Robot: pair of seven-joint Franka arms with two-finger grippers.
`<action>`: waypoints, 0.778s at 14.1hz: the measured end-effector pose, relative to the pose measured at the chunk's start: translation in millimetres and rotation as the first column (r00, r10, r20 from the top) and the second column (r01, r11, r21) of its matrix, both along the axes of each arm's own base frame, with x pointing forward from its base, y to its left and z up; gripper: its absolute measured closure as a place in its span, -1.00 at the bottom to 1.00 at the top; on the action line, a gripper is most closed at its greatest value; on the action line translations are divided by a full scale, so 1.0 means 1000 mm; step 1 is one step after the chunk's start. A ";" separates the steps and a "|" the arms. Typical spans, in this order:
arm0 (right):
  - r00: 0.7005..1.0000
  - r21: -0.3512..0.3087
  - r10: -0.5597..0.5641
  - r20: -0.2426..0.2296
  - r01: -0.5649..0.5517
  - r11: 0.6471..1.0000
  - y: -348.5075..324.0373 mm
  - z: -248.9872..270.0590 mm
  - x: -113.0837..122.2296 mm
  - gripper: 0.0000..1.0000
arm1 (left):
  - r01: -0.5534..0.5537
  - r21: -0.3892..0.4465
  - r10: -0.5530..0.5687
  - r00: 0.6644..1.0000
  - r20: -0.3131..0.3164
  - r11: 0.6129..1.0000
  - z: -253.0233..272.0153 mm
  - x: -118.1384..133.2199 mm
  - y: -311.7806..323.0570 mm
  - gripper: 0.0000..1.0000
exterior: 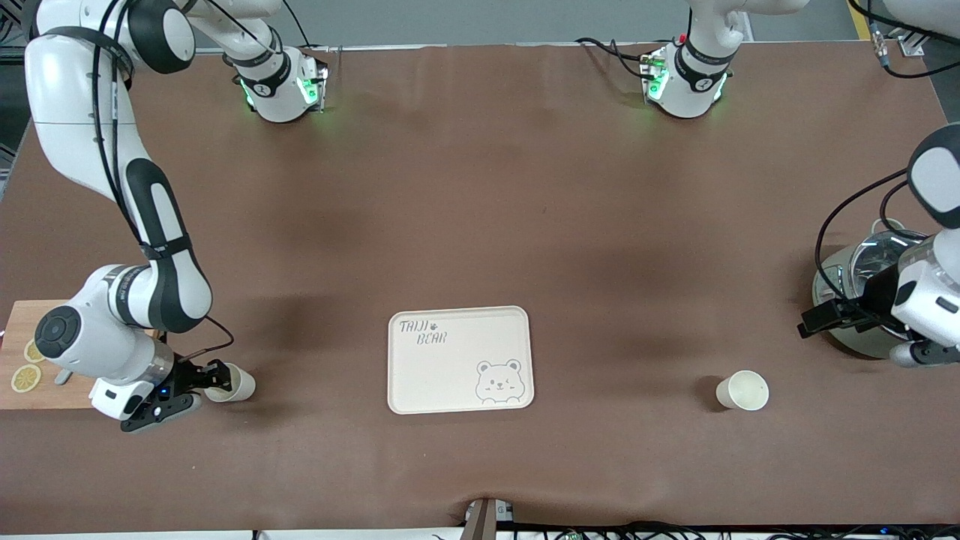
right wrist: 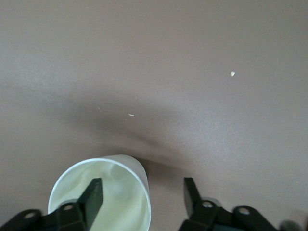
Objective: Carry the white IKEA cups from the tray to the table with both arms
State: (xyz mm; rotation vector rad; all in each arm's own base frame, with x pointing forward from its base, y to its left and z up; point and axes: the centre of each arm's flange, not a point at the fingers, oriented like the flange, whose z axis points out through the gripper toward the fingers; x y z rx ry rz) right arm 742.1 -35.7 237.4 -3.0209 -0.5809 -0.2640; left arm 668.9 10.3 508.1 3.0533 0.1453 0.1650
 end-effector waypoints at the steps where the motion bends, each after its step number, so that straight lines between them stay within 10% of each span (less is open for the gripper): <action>1: 1.000 0.001 0.000 0.006 0.000 1.000 0.001 0.003 0.002 -0.79 | 0.012 0.008 -0.011 1.000 -0.011 1.000 0.011 -0.007 -0.002 -1.00; 11: 0.988 0.045 -0.054 -0.147 0.061 0.997 0.013 0.156 -0.010 -1.00 | 0.052 -0.005 -0.052 0.998 -0.043 0.999 0.125 -0.089 0.000 -1.00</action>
